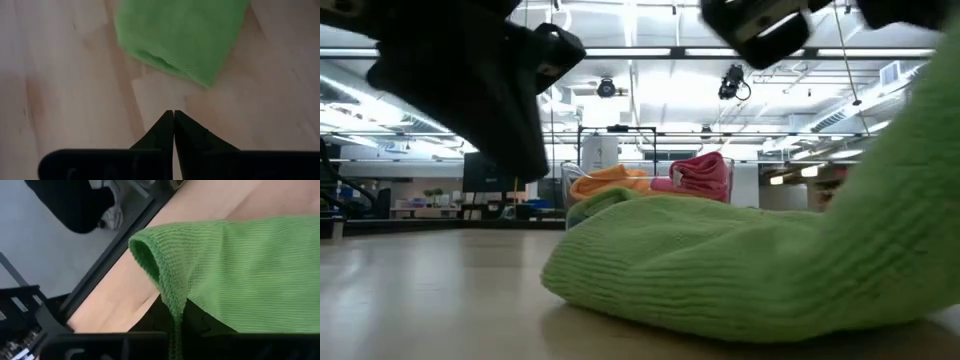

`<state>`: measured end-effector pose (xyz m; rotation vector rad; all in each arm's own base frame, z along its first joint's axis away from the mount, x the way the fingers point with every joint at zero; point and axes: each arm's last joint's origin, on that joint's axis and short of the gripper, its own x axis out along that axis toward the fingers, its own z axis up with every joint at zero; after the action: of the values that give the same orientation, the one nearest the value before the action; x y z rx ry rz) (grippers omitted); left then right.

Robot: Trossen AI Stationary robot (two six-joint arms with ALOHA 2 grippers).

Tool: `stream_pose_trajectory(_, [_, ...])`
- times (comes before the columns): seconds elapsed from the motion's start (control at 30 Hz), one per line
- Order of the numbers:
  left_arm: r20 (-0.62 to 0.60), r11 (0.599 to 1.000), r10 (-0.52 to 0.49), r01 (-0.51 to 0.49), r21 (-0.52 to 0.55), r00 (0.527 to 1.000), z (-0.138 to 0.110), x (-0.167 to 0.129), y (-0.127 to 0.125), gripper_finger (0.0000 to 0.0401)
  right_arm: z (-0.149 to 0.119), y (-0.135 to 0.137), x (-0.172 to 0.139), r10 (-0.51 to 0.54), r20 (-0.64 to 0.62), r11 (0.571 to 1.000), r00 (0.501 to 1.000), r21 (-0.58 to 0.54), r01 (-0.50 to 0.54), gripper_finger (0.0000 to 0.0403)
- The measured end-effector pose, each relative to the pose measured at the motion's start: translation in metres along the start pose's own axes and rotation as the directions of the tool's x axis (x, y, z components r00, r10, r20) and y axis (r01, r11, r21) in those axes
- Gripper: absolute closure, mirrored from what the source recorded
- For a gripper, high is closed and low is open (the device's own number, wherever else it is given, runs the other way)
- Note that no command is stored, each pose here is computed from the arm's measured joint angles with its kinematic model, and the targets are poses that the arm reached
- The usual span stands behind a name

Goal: Fold microfiber towels
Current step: Fold the green microfiber cloth

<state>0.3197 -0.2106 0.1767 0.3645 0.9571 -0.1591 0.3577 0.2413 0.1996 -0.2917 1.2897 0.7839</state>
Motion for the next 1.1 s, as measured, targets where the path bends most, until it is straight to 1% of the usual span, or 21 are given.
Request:
stream_pose_trajectory(0.1, [-0.031,1.0,-0.003,0.004,0.024,1.0,-0.005,-0.002,-0.007,0.0386,0.001,-0.011,-0.003,0.012,0.033,1.0,0.999,0.005,-0.012,0.0387])
stream_pose_trajectory(0.23, [-0.002,0.998,0.039,-0.039,0.045,0.999,-0.005,-0.006,-0.017,0.039,0.005,-0.025,-0.007,0.032,0.098,0.999,0.995,-0.021,-0.03,0.0387])
stream_pose_trajectory(0.4, [-0.01,0.997,0.056,-0.055,0.048,0.998,-0.008,-0.01,-0.024,0.038,0.006,-0.04,-0.012,0.015,0.139,0.999,0.99,-0.033,-0.01,0.0387])
stream_pose_trajectory(0.47, [-0.009,0.998,0.054,-0.054,0.039,0.998,-0.009,-0.01,-0.025,0.0376,0.005,-0.047,-0.013,0.016,0.162,1.0,0.987,-0.025,-0.012,0.0387])
stream_pose_trajectory(0.6, [0.017,0.999,0.049,-0.049,0.008,0.999,-0.006,-0.01,-0.025,0.0372,0.003,-0.063,-0.007,0.066,0.246,0.998,0.967,-0.028,-0.061,0.0387])
stream_pose_trajectory(0.7, [0.003,0.998,0.051,-0.051,-0.041,0.999,-0.007,-0.01,-0.023,0.0375,0.001,-0.071,-0.007,0.063,0.257,0.998,0.964,-0.01,-0.063,0.0387])
stream_pose_trajectory(0.8, [-0.028,0.998,0.035,-0.037,-0.056,0.999,-0.009,-0.007,-0.022,0.0381,0.0,-0.075,-0.009,0.06,0.263,0.998,0.963,-0.003,-0.062,0.0388])
stream_pose_trajectory(0.93, [-0.051,0.996,-0.064,0.061,-0.061,0.997,-0.01,-0.002,-0.027,0.0388,-0.001,-0.077,-0.01,0.084,0.269,0.996,0.96,-0.004,-0.086,0.0388])
stream_pose_trajectory(1.03, [-0.071,0.997,-0.059,0.055,-0.052,0.996,-0.014,0.008,-0.03,0.0388,-0.001,-0.079,-0.01,0.09,0.275,0.996,0.957,-0.015,-0.089,0.0388])
stream_pose_trajectory(1.1, [-0.099,0.998,-0.027,0.022,-0.052,0.995,-0.017,0.017,-0.028,0.0385,-0.001,-0.079,-0.011,0.088,0.281,0.996,0.956,-0.036,-0.081,0.0388])
